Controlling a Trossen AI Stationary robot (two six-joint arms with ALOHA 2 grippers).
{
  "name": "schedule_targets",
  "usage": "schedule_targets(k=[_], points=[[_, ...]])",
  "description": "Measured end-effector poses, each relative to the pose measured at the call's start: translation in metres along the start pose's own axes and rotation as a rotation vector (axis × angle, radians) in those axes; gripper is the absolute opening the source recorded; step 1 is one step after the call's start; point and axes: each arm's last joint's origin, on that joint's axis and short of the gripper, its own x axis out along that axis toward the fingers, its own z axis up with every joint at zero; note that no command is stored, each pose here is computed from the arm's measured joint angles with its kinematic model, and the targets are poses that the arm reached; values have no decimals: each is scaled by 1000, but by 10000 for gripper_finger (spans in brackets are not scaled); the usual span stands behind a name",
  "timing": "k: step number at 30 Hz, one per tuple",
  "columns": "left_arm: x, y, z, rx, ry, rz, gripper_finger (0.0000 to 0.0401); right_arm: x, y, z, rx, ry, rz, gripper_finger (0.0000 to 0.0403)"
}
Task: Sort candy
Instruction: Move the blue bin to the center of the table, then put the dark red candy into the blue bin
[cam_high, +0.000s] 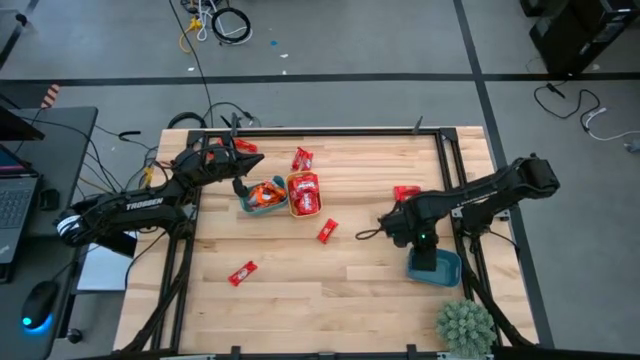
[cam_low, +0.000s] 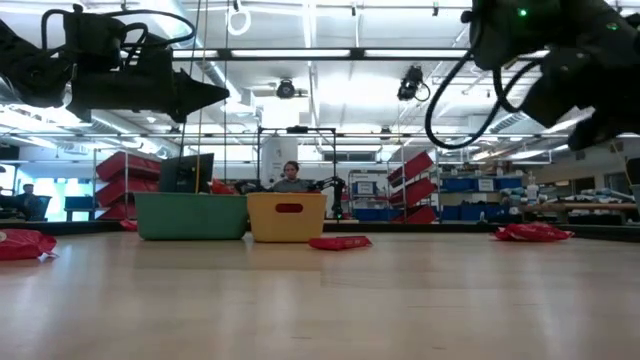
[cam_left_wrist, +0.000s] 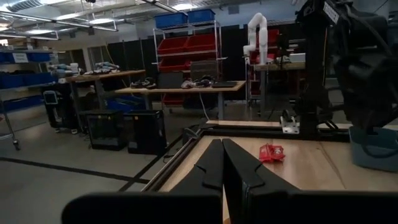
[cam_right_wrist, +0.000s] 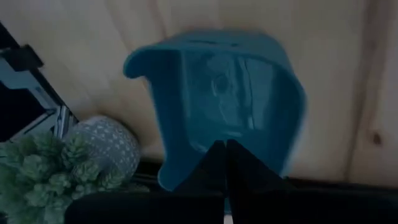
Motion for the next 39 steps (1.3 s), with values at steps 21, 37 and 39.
schedule_targets(k=[21,37,39], points=[[0,0,-4,-19,41,-1,0,-32,-38,77,35,-696,-136,0],[0,0,-5,-20,46,-1,0,-95,-92,67,115,-871,-308,62],[0,0,-5,-22,51,-2,0,-96,-94,56,140,-804,-411,93]])
